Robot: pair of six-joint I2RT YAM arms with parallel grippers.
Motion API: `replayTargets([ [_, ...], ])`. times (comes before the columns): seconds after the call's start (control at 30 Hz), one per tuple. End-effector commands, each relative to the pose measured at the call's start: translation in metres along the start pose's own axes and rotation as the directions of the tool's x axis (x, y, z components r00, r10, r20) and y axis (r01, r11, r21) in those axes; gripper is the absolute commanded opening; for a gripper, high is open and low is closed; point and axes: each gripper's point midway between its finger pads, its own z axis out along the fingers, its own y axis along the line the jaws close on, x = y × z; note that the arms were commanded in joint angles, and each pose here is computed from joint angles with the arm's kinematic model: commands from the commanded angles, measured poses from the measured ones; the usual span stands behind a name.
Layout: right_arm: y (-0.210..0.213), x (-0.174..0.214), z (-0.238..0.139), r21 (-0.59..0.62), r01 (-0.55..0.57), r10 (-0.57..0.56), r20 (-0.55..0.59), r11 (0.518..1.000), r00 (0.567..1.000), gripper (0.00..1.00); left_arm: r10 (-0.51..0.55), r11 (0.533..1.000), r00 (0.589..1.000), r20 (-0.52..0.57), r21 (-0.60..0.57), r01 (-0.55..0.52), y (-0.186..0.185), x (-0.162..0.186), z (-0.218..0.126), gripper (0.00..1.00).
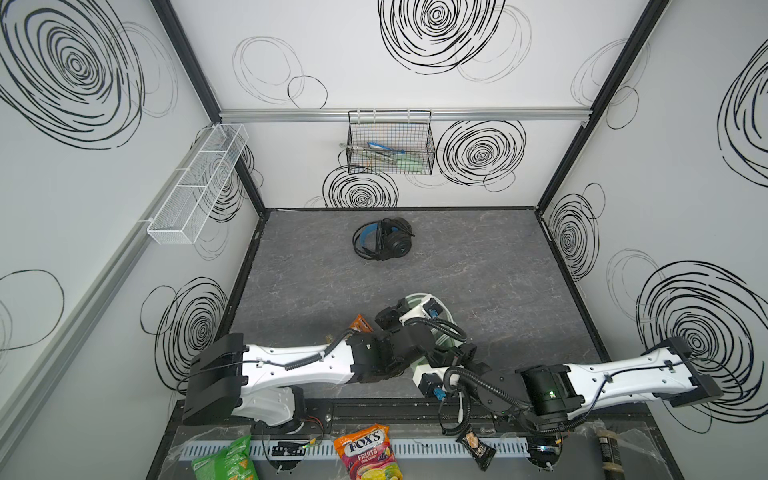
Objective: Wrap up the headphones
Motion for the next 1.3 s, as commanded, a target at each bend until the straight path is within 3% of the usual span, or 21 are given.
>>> replayTargets([
  [0.0,-0.073,-0.041,-0.029,0.189,-0.206,0.183,0.132,0.960,0.974,0.00,-0.006,1.000,1.000,-0.004,0.022,0.007,-0.002,0.009,0.000,0.00],
  [0.23,-0.073,-0.054,-0.050,0.229,-0.127,0.088,0.172,0.965,0.981,0.00,0.010,0.999,1.000,0.001,0.042,-0.010,-0.009,0.009,-0.001,0.00],
  [0.77,-0.063,-0.049,-0.042,0.313,0.115,-0.115,-0.018,0.943,0.993,0.00,0.054,0.998,0.998,-0.011,0.023,-0.054,-0.013,0.015,-0.003,0.00],
  [0.87,-0.078,-0.045,-0.047,0.349,0.094,-0.081,-0.054,0.932,0.995,0.00,0.050,0.999,0.999,-0.007,0.020,-0.050,-0.011,0.014,-0.006,0.00],
  [1.07,-0.116,-0.040,-0.069,0.361,-0.117,0.111,0.036,0.925,0.993,0.00,0.006,1.000,1.000,0.008,0.022,-0.006,-0.001,0.012,-0.014,0.00],
  [1.17,-0.107,-0.040,-0.066,0.340,-0.090,0.078,0.048,0.936,0.996,0.00,-0.006,1.000,1.000,0.013,0.020,0.006,0.004,0.011,-0.016,0.00],
  [1.27,-0.087,-0.042,-0.056,0.319,0.020,-0.027,0.019,0.947,0.999,0.00,-0.003,1.000,1.000,0.024,0.024,0.002,0.005,0.008,-0.020,0.00],
])
